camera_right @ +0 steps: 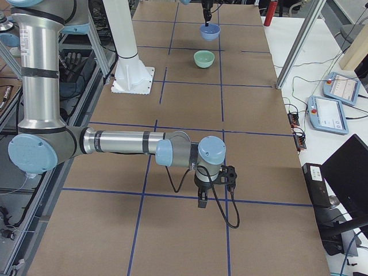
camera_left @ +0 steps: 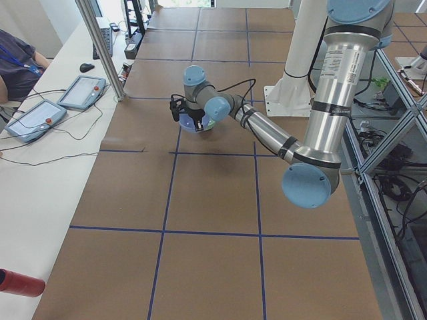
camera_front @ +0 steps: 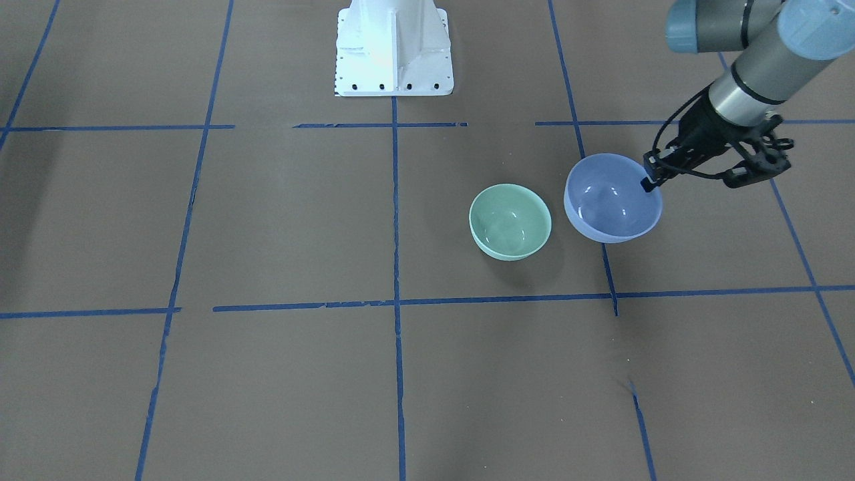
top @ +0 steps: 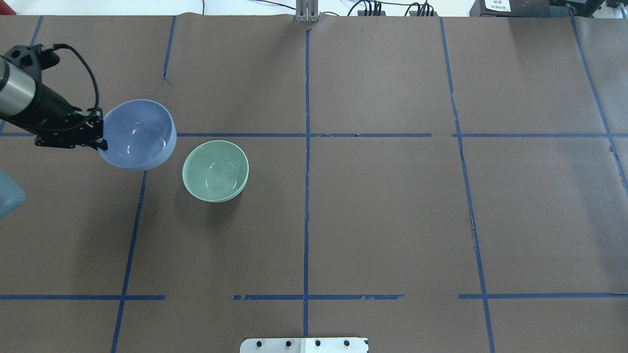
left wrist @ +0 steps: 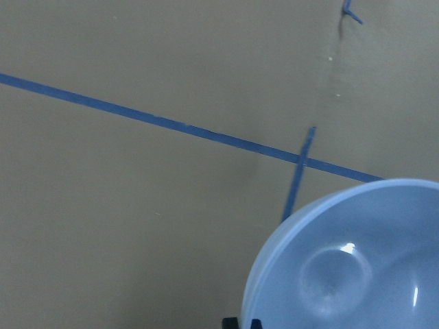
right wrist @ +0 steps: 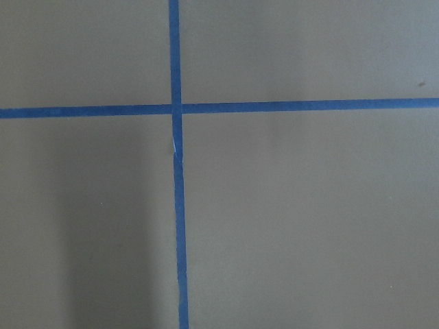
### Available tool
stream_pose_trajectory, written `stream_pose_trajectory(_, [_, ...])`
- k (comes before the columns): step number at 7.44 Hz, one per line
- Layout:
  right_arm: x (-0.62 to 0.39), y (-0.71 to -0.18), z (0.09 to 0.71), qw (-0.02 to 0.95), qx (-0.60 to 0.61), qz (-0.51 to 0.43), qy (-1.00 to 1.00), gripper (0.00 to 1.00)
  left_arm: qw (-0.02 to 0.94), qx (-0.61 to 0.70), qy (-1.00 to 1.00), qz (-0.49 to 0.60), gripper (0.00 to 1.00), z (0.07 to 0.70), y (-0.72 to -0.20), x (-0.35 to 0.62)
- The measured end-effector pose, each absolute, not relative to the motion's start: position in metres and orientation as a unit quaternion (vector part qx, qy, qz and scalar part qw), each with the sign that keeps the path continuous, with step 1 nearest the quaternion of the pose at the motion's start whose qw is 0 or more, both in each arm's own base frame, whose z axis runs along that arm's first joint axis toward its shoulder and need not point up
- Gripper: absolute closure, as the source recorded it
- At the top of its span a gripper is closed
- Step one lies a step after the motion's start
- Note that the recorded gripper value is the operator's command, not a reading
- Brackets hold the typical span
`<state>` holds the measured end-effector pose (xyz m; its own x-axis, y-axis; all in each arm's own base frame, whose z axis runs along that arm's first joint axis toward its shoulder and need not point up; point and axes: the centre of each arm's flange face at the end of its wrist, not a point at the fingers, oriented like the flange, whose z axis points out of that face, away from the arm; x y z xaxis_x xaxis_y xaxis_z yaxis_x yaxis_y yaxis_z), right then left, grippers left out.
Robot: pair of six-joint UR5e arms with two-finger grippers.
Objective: Stack blue bowl on green bowl
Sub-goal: 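Lift the blue bowl with the left gripper and carry it over the green bowl, then lower the blue bowl into the green bowl and open the left gripper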
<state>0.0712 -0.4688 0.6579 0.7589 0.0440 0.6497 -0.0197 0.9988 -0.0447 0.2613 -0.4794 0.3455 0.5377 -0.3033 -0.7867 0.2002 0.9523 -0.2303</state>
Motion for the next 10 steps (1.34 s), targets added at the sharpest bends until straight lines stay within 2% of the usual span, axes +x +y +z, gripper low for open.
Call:
stream_pose_trajectory(3, [0.071,-0.469,0.658,0.938,-0.017,0.017,-0.347,0.0,0.871,-0.1,0.457,-0.15,1.0,0.312,-0.474,0.352])
stream_pose_trajectory(8, [0.071,-0.469,0.658,0.938,-0.018,0.017,-0.347,0.0,0.88,-0.115,0.436,-0.149,1.0,0.325,-0.471,0.399])
stream_pose_trajectory(10, [0.071,-0.469,0.658,0.938,-0.017,0.017,-0.347,0.0,0.882,-0.117,0.431,-0.147,0.0,0.328,-0.469,0.408])
